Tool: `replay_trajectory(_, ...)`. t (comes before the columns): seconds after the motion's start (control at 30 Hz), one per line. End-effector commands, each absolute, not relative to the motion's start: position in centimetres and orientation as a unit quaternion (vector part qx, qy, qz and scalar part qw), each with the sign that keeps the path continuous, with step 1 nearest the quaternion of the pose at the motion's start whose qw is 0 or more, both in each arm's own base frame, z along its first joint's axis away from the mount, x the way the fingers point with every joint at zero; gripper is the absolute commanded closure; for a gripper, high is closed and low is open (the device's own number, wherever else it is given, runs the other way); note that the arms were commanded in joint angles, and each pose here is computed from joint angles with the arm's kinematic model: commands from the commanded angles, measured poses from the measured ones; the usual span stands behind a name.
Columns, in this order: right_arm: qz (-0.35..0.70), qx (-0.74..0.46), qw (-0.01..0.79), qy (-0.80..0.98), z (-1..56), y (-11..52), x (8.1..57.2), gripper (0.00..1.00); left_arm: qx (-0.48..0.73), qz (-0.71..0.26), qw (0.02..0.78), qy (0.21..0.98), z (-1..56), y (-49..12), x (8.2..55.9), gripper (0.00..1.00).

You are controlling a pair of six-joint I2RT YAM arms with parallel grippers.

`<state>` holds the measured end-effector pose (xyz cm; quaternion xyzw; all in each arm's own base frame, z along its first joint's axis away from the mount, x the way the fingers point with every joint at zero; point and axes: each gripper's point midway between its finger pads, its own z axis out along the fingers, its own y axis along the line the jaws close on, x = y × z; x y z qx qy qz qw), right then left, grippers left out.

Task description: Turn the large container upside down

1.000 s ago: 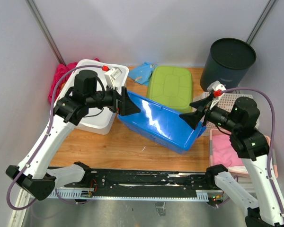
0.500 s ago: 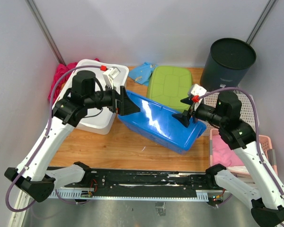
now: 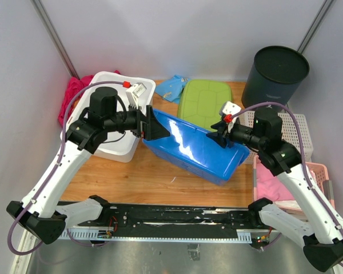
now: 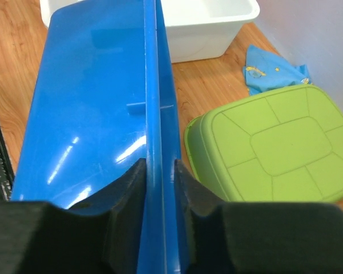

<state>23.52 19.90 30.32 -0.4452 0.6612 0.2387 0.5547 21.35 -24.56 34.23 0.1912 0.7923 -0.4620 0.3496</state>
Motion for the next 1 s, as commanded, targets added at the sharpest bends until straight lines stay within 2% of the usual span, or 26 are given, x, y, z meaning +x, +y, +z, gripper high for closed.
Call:
replay_trajectory(0.0, 0.234, -0.436, 0.528, 0.69, 29.2, 19.5, 23.2, 0.81, 0.205, -0.475, 0.368, 0.773, 35.7, -24.6, 20.7, 0.01)
replay_trajectory(0.07, 0.25, -0.437, 0.522, 0.689, 29.7, 19.8, 22.7, 0.94, 0.208, -0.476, 0.369, 0.771, 35.9, -24.6, 20.6, 0.01)
replay_trajectory(0.13, 0.269, -0.431, 0.51, 0.694, 30.2, 20.1, 22.1, 0.99, 0.208, -0.478, 0.369, 0.769, 36.1, -24.6, 20.5, 0.01)
replay_trajectory(0.37, 0.353, -0.408, 0.411, 0.734, 31.2, 21.6, 19.8, 0.99, 0.214, -0.497, 0.374, 0.753, 38.1, -24.7, 19.6, 0.01)
replay_trajectory(0.73, 0.478, -0.318, 0.347, 0.742, 34.6, 22.4, 17.5, 0.99, 0.224, -0.494, 0.395, 0.742, 39.5, -24.3, 19.2, 0.01)
replay_trajectory(0.97, 0.552, -0.274, 0.273, 0.739, 36.6, 22.2, 16.1, 0.99, 0.242, -0.487, 0.423, 0.724, 42.4, -23.8, 18.7, 0.01)
